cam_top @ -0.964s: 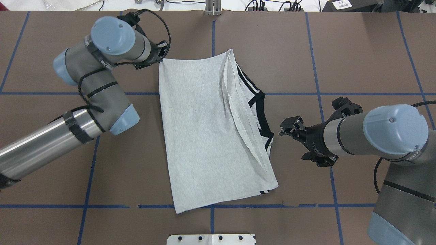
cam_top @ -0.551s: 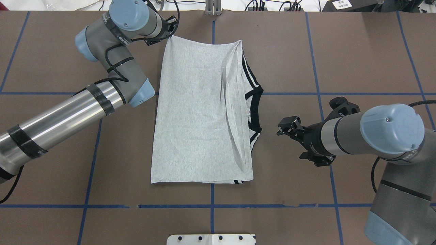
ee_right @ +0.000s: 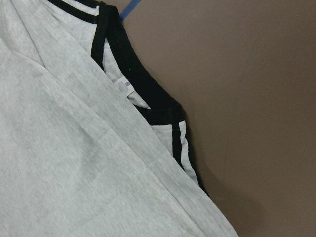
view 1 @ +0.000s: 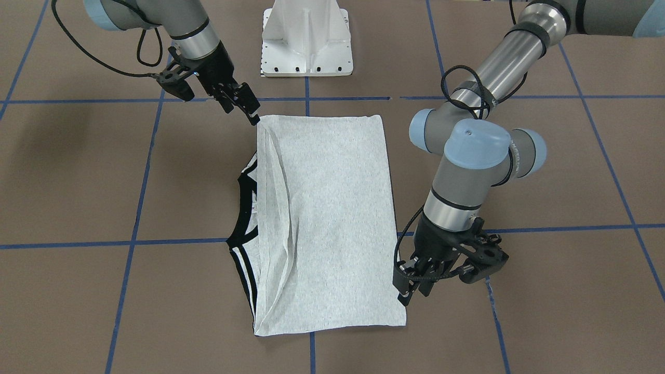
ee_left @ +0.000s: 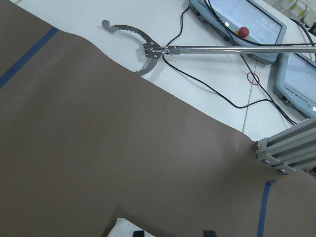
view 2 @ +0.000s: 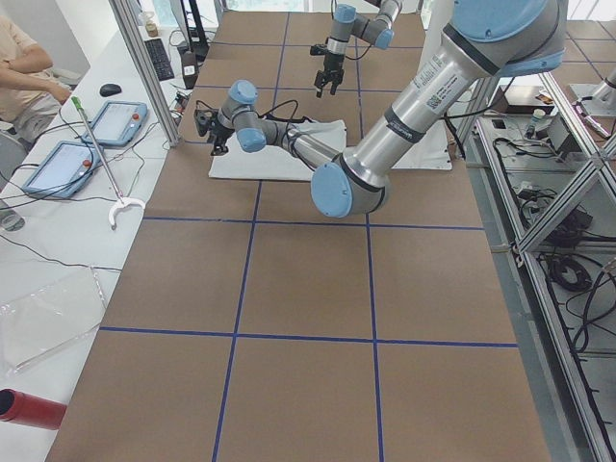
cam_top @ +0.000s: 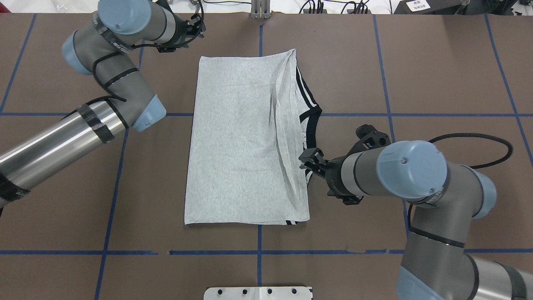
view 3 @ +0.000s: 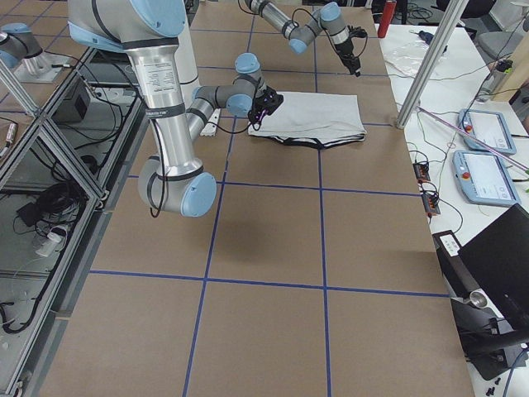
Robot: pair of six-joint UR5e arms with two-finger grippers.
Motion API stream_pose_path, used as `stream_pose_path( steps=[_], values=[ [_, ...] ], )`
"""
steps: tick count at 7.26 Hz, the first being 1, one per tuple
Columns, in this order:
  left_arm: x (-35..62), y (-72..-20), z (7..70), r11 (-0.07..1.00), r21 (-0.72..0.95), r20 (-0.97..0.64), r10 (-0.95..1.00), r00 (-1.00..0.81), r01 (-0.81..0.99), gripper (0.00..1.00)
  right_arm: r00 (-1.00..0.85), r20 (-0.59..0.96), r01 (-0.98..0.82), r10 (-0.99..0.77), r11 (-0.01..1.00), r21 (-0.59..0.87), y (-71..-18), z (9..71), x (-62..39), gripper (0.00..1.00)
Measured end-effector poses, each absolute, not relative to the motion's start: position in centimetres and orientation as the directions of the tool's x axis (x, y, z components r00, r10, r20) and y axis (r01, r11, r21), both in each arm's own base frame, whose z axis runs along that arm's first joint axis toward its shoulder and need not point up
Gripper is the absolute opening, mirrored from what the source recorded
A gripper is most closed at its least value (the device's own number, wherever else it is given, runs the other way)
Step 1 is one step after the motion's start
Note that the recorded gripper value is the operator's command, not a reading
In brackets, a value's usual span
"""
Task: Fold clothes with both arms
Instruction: 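Grasp the shirt's near corner by the collar trim with the right gripper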
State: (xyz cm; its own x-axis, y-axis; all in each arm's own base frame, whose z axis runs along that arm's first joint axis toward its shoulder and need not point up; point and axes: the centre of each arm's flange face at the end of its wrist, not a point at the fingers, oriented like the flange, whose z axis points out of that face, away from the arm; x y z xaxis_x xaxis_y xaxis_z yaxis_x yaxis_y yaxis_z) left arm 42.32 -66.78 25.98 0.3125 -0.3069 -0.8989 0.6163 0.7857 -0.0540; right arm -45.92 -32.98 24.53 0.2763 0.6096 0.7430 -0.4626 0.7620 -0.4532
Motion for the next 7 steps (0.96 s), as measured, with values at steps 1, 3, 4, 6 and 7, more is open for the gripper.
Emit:
stream_pose_path(
  steps=[1,3,4,6,7],
  values=[
    [41.3,-65.4,25.9,0.798,-0.058,-0.909,-0.291,0.300,0.600,0.61,0.285,0.740,-0.459,0.609,0.764,-0.453,-32.1,24.1,-48.4,1.00],
    [40.2,-63.5,26.2,0.810,-0.059,-0.918,-0.274,0.287,0.584,0.62,0.311,0.726,-0.457,0.613,0.767,-0.451,-30.7,24.2,-52.3,1.00],
    [39.8,-63.0,26.5,0.812,-0.059,-0.919,-0.271,0.286,0.581,0.62,0.326,0.718,-0.460,0.615,0.767,-0.449,-30.6,24.5,-53.9,1.00],
    [39.7,-62.6,26.7,0.813,-0.058,-0.920,-0.269,0.286,0.579,0.62,0.347,0.707,-0.460,0.616,0.769,-0.445,-30.2,25.1,-55.6,1.00],
    [39.7,-62.6,26.8,0.813,-0.058,-0.919,-0.269,0.286,0.579,0.62,0.358,0.701,-0.460,0.616,0.770,-0.442,-29.9,25.6,-56.0,1.00]
  ],
)
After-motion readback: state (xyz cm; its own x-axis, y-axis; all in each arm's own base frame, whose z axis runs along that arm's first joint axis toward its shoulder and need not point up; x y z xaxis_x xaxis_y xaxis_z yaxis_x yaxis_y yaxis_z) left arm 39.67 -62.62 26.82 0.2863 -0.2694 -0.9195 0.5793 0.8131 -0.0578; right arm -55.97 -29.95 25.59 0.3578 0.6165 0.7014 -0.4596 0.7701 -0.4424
